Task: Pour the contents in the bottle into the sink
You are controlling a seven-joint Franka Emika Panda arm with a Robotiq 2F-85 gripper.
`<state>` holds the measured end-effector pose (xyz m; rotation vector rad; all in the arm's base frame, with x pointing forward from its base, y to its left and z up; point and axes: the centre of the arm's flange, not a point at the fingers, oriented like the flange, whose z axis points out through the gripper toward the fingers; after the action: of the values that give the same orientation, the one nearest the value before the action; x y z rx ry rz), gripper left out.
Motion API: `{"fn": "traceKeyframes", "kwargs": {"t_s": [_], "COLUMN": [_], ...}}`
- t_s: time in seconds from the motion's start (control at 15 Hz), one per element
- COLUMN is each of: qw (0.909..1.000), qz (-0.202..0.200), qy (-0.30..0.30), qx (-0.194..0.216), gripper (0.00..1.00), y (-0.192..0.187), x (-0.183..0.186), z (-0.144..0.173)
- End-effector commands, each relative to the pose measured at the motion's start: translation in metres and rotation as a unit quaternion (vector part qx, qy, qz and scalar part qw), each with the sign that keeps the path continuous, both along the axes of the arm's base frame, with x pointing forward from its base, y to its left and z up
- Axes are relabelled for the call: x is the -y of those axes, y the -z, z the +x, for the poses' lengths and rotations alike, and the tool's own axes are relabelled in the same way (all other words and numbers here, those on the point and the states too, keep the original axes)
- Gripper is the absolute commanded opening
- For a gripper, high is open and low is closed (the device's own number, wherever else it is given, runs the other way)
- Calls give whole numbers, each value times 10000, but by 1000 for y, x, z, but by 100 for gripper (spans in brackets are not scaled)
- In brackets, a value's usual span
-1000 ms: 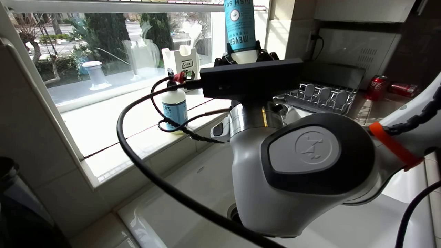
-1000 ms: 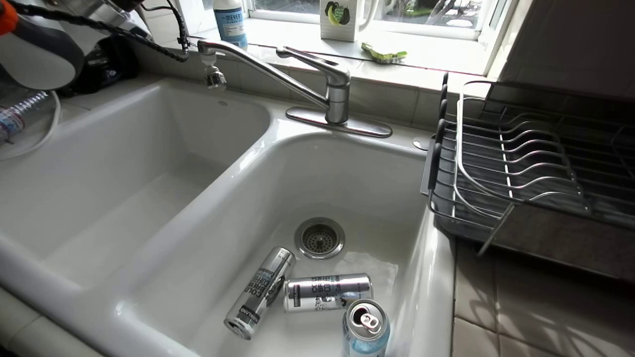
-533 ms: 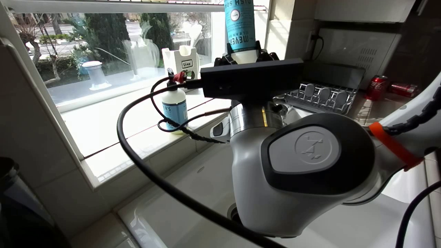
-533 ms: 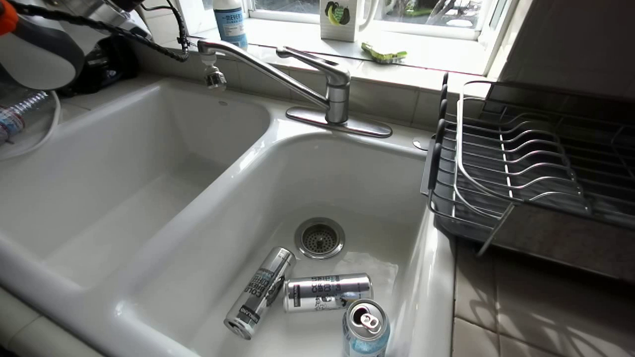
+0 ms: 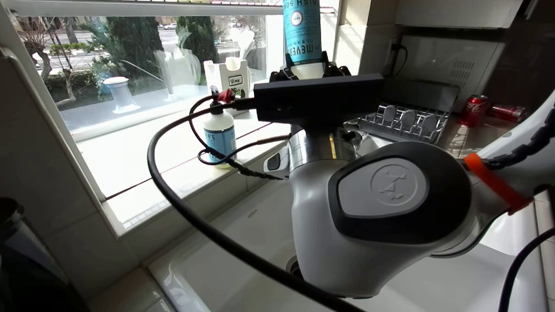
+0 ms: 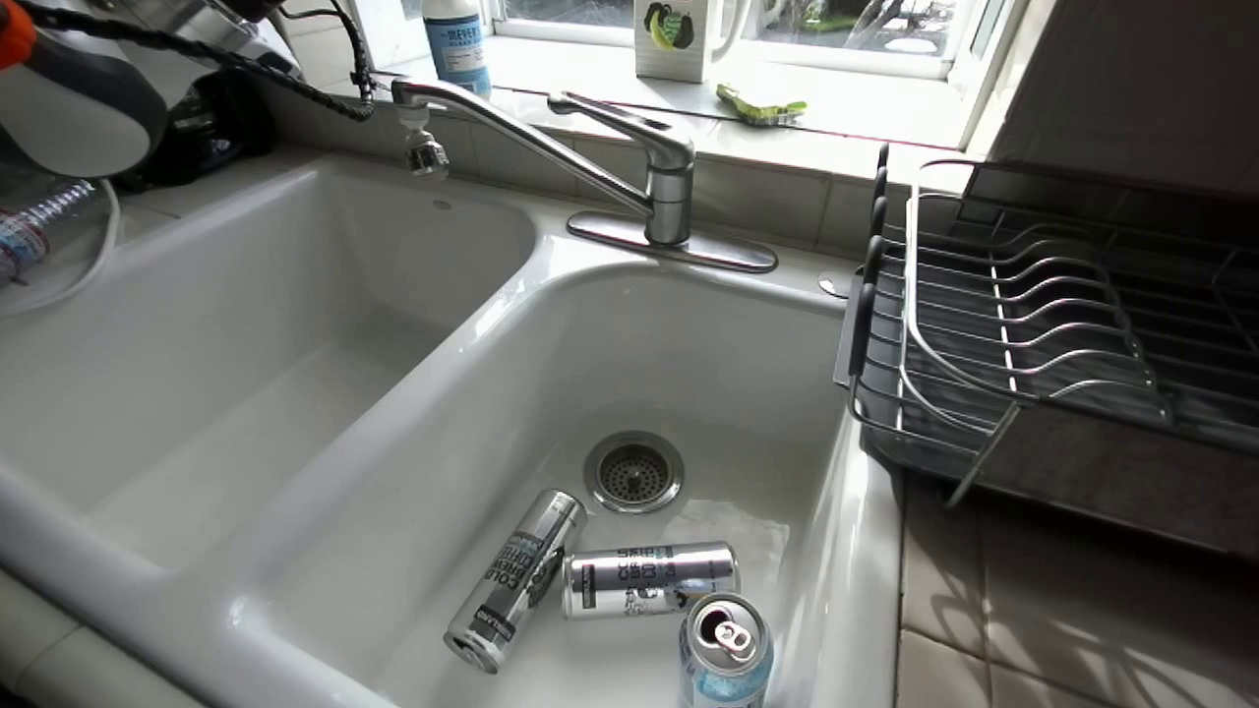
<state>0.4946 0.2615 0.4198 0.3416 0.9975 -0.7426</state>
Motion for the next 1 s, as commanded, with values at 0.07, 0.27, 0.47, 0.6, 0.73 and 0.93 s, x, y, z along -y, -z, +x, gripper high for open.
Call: {"fn": "traceKeyframes", "kwargs": {"t_s": [0.07,0.27,0.47,0.6,0.73,0.93], "qw": [9995,9973,9923,9867,9785,9612], "qz": [280,686,1177,1569,2018,2722], "qy": [-131,-240,-309,-268,-244,-221], "qx": [47,-59,-247,-323,-349,-380], "gripper": [38,38,38,38,38,38], "y": [-3,-6,-10,-16,-22,-30], "x": [4,10,18,25,32,43], "z": [2,5,6,7,8,10]}}
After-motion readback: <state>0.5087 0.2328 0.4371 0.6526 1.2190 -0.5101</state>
